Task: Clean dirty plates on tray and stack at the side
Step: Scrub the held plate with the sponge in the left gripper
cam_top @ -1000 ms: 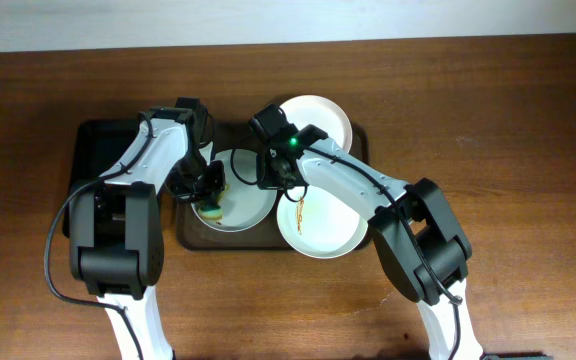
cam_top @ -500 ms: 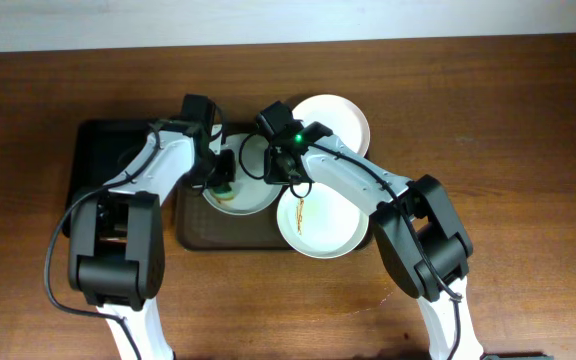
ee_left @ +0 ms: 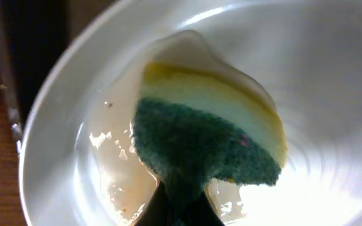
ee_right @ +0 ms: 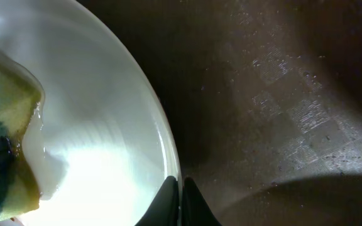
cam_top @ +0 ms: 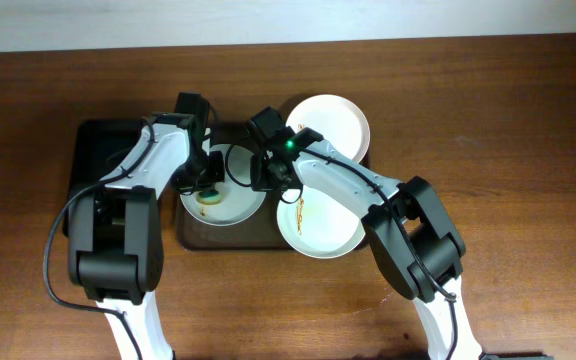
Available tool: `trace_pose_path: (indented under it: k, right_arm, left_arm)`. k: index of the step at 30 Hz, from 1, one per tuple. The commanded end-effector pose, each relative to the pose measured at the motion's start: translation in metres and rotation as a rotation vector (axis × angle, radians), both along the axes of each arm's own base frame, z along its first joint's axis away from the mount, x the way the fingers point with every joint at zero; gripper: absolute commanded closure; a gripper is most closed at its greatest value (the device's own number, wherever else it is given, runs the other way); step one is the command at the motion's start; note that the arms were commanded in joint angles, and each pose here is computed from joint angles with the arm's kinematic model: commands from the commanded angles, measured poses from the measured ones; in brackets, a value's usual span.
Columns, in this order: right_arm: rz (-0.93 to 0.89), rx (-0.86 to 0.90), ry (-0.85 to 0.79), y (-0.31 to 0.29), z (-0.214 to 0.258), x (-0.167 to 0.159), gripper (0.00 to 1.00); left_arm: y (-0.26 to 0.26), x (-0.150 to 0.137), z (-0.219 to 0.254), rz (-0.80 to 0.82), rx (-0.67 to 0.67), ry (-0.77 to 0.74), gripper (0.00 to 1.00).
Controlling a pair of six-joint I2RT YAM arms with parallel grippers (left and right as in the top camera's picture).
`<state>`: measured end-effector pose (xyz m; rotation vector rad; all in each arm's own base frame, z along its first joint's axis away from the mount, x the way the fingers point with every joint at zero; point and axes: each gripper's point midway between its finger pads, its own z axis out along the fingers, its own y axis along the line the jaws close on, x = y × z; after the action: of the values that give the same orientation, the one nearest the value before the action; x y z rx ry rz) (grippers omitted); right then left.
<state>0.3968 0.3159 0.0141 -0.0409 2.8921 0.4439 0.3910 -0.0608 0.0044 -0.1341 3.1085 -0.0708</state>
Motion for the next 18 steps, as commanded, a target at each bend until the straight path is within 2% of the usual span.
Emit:
trace_pose_path:
  k: [1, 2, 4, 6, 7, 8, 11, 12, 14, 16, 18]
  right_arm:
    - [-0.004, -0.023, -0.001, -0.004, -0.006, 0.003, 0.96]
    - [-0.004, -0.023, -0.001, -0.004, -0.006, 0.003, 0.96]
    - [-0.004, -0.023, -0.001, -0.004, -0.006, 0.003, 0.96]
    - [-0.004, -0.023, -0.001, -0.004, -0.006, 0.003, 0.96]
    - [-0.004, -0.023, -0.001, -0.004, -0.006, 0.003, 0.96]
    - [-0.004, -0.023, -0.001, -0.004, -0.006, 0.003, 0.96]
    - [-0.004, -0.023, -0.001, -0.004, -0.006, 0.003, 0.96]
    - [-0.004, -0.024, 0.000, -0.004, -0.006, 0.003, 0.96]
    - [-0.004, -0.028, 0.005, -0.005, -0.007, 0.002, 0.96]
    - [-0.004, -0.028, 0.005, -0.005, -0.007, 0.002, 0.96]
    - [-0.004, -0.028, 0.005, -0.005, -0.007, 0.002, 0.96]
  left_arm:
    - [-0.020, -0.023, -0.020, -0.197, -0.156, 0.086, 0.99]
    - [-0.038, -0.017, -0.016, -0.248, -0.261, 0.044, 0.99]
    - [-0.042, 0.000, -0.015, -0.234, -0.281, -0.023, 0.99]
    - [-0.013, 0.017, -0.021, -0.071, -0.104, -0.064, 0.99]
    - [0.019, 0.024, -0.022, 0.076, 0.077, -0.093, 0.99]
    - [0.037, 0.026, -0.020, 0.137, 0.177, -0.111, 0.99]
    - [0.054, 0.017, -0.018, 0.140, 0.275, -0.085, 0.99]
    - [0.057, 0.001, -0.018, 0.131, 0.293, -0.021, 0.99]
    - [0.051, -0.019, -0.019, 0.119, 0.261, 0.070, 0.99]
    - [0.031, -0.036, -0.021, 0.080, 0.142, 0.152, 0.99]
    - [0.001, -0.035, -0.021, 0.061, -0.033, 0.158, 0.99]
